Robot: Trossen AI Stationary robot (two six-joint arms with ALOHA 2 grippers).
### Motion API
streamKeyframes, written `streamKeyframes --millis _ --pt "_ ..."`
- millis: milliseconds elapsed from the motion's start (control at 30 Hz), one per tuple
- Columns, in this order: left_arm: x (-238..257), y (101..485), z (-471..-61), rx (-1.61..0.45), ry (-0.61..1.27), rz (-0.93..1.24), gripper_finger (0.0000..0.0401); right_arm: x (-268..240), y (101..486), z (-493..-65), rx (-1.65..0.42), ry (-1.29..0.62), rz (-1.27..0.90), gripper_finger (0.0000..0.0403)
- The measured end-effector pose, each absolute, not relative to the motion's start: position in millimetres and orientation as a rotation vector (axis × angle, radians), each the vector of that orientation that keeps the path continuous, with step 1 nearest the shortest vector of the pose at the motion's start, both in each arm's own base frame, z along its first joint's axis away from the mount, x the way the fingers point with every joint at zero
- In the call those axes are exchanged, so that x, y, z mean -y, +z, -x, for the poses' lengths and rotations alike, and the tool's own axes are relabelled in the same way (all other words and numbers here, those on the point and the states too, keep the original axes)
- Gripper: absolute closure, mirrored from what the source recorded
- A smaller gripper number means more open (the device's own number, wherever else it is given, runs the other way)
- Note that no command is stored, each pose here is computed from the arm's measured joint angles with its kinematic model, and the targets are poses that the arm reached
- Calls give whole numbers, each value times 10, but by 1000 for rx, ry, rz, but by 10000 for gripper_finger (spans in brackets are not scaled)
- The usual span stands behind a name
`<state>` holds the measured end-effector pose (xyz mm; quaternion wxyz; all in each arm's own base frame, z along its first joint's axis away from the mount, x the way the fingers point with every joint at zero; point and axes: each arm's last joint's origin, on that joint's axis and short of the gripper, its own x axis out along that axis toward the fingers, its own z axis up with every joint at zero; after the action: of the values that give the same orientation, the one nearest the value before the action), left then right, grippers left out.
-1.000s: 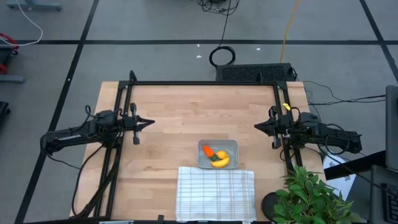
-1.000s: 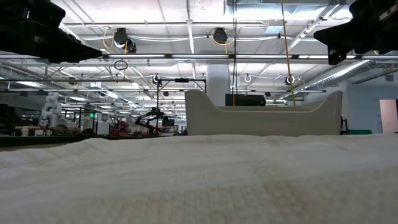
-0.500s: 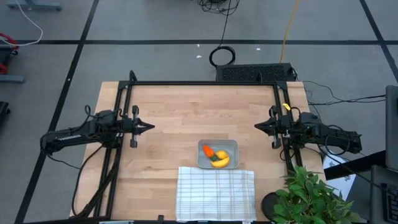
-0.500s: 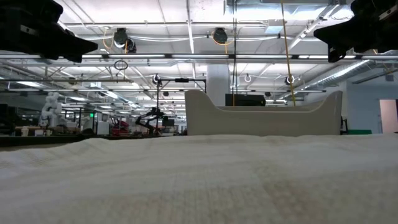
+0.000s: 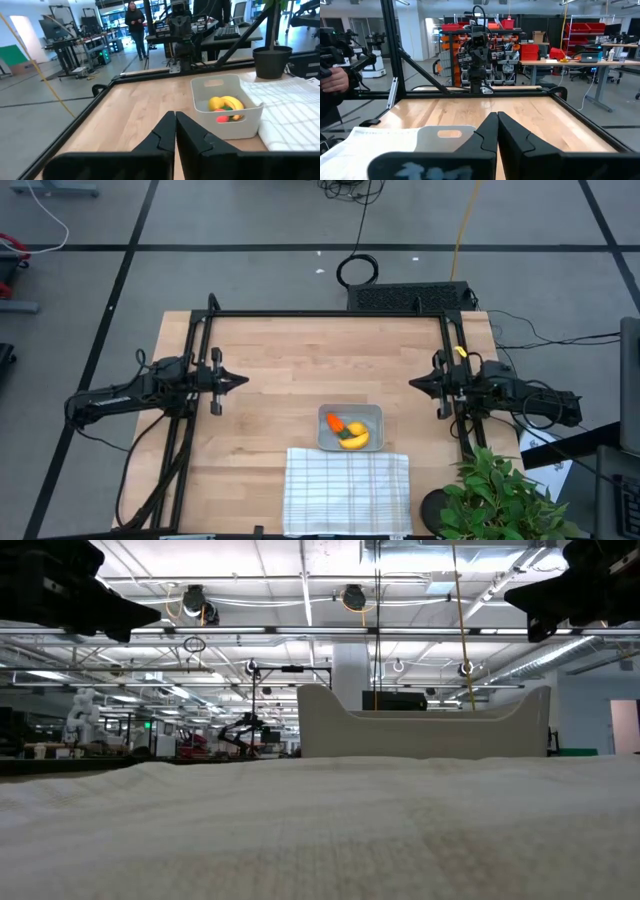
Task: Pick and placing Produce into tupperware
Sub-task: Return to Home Position
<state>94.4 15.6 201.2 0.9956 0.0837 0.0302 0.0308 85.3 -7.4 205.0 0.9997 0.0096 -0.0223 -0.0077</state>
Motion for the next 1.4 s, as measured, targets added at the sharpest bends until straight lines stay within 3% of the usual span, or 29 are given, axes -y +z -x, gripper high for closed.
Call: streamKeyframes --millis 533,1400 --pt "-148 1982 -950 -75 29 -150 399 86 1754 -957 60 -10 -82 403" --pt "-149 1871 -977 -81 15 -138 389 86 1783 -955 94 -9 -75 403"
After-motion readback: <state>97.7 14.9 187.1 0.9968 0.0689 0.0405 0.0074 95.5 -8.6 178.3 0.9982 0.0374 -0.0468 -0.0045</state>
